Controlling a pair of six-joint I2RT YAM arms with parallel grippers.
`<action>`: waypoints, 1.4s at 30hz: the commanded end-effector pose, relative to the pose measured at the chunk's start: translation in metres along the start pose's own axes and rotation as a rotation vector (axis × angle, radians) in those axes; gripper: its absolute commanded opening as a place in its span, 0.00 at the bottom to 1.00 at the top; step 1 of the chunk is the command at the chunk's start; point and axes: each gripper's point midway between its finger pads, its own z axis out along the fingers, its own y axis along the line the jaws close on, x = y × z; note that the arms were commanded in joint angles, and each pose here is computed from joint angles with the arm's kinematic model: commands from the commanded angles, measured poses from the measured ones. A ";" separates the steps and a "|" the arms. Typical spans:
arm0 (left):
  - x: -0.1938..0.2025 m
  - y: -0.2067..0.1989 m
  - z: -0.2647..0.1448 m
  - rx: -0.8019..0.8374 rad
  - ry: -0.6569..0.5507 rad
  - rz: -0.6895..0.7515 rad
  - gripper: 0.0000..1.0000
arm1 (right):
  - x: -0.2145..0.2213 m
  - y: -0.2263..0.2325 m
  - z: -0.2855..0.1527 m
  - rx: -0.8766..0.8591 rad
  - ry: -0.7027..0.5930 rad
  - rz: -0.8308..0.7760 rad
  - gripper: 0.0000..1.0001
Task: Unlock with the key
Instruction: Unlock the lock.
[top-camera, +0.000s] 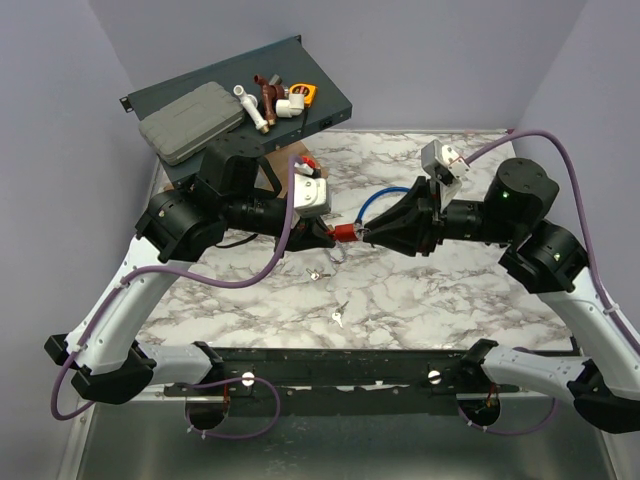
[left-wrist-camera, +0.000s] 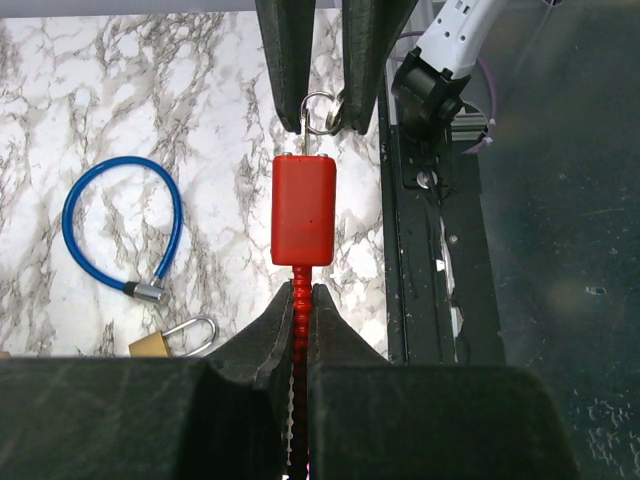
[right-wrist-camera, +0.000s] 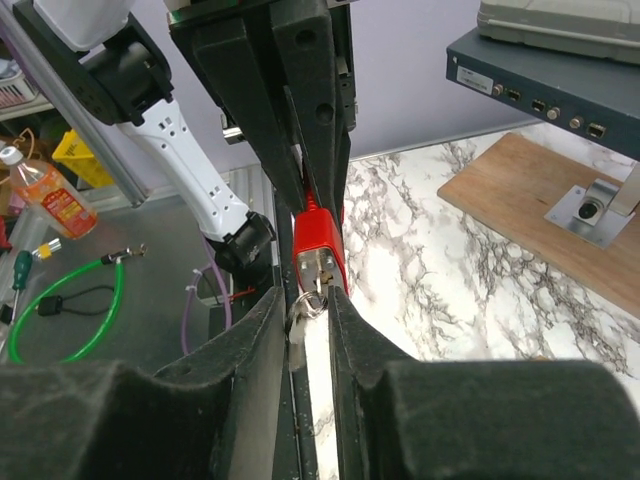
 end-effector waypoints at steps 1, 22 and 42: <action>-0.007 -0.003 0.000 0.012 -0.028 0.040 0.00 | -0.001 -0.003 0.001 0.019 0.015 0.002 0.25; -0.008 -0.005 -0.001 0.005 -0.022 0.081 0.00 | 0.005 -0.013 0.008 0.049 0.015 0.043 0.01; -0.064 0.040 -0.019 -0.338 -0.061 0.578 0.00 | 0.042 -0.053 0.043 0.199 0.006 0.506 0.01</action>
